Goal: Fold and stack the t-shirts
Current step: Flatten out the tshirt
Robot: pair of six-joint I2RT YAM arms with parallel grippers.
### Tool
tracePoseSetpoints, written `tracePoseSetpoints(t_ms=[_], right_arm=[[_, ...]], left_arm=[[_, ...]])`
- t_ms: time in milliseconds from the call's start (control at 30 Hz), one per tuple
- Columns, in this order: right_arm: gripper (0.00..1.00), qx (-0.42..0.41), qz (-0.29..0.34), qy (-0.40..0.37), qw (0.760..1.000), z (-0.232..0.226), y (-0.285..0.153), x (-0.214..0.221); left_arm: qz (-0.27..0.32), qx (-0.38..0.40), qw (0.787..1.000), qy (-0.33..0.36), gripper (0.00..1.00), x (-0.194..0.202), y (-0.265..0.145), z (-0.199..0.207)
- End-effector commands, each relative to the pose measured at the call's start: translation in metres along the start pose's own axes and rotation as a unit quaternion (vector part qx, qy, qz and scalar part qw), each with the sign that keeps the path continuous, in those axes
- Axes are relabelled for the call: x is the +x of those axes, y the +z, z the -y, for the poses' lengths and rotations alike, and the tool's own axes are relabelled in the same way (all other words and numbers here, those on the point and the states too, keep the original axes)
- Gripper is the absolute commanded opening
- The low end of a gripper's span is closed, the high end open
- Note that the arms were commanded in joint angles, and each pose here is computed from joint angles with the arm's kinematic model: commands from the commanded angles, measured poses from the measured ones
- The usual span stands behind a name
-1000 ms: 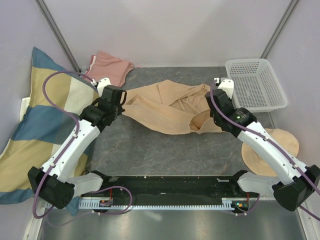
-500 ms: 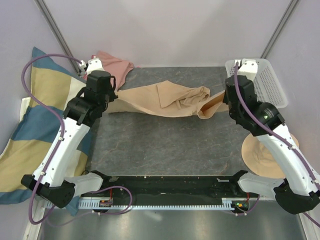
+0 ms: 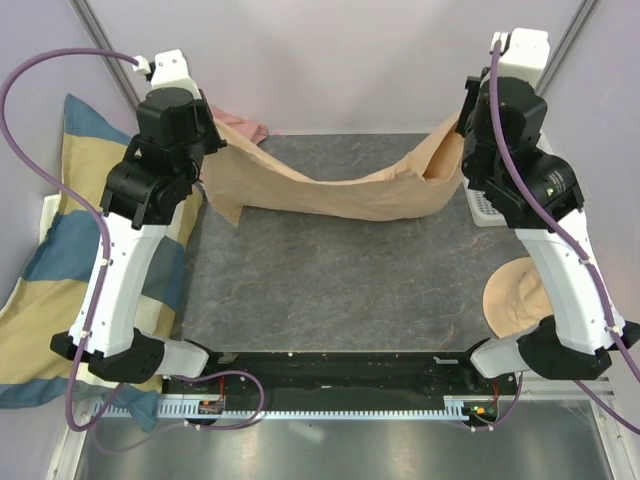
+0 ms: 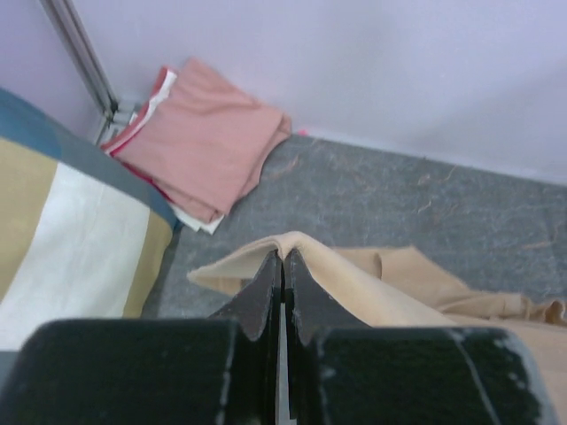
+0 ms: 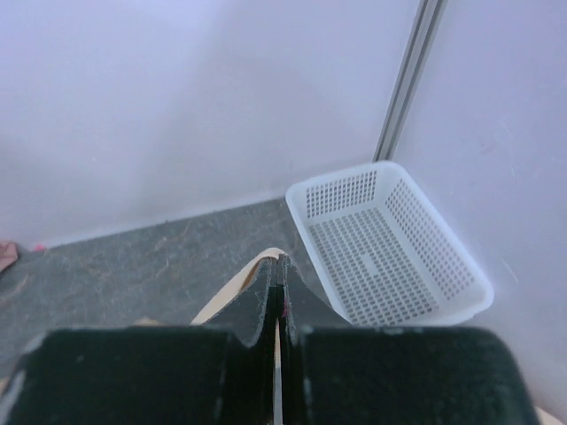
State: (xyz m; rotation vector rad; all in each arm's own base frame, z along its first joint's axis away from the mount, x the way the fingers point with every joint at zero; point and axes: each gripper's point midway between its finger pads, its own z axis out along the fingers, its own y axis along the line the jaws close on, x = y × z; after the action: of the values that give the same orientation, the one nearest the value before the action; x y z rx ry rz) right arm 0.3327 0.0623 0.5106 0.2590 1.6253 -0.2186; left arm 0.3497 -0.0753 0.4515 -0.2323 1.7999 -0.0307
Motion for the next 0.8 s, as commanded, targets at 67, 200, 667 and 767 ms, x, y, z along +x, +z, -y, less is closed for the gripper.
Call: tracePoseSetpoints(t_ms=[67, 200, 667, 767], right_arm=[[0.0, 0.029, 0.091, 0.056, 0.994, 0.034, -0.02, -0.081], [0.0, 0.022, 0.092, 0.06, 0.994, 0.042, -0.028, -0.077], [0.0, -0.057, 0.076, 0.108, 0.99, 0.087, -0.091, -0.064], [0.0, -0.064, 0.092, 0.127, 0.986, 0.104, -0.109, -0.08]], left_arm=[[0.092, 0.009, 0.996, 0.013, 0.02, -0.073, -0.033, -0.009], [0.106, 0.018, 0.994, 0.003, 0.02, -0.077, -0.055, -0.018], [0.055, 0.106, 0.992, -0.037, 0.02, -0.016, -0.126, -0.036], [0.07, 0.119, 0.989, -0.058, 0.02, -0.032, -0.153, -0.043]])
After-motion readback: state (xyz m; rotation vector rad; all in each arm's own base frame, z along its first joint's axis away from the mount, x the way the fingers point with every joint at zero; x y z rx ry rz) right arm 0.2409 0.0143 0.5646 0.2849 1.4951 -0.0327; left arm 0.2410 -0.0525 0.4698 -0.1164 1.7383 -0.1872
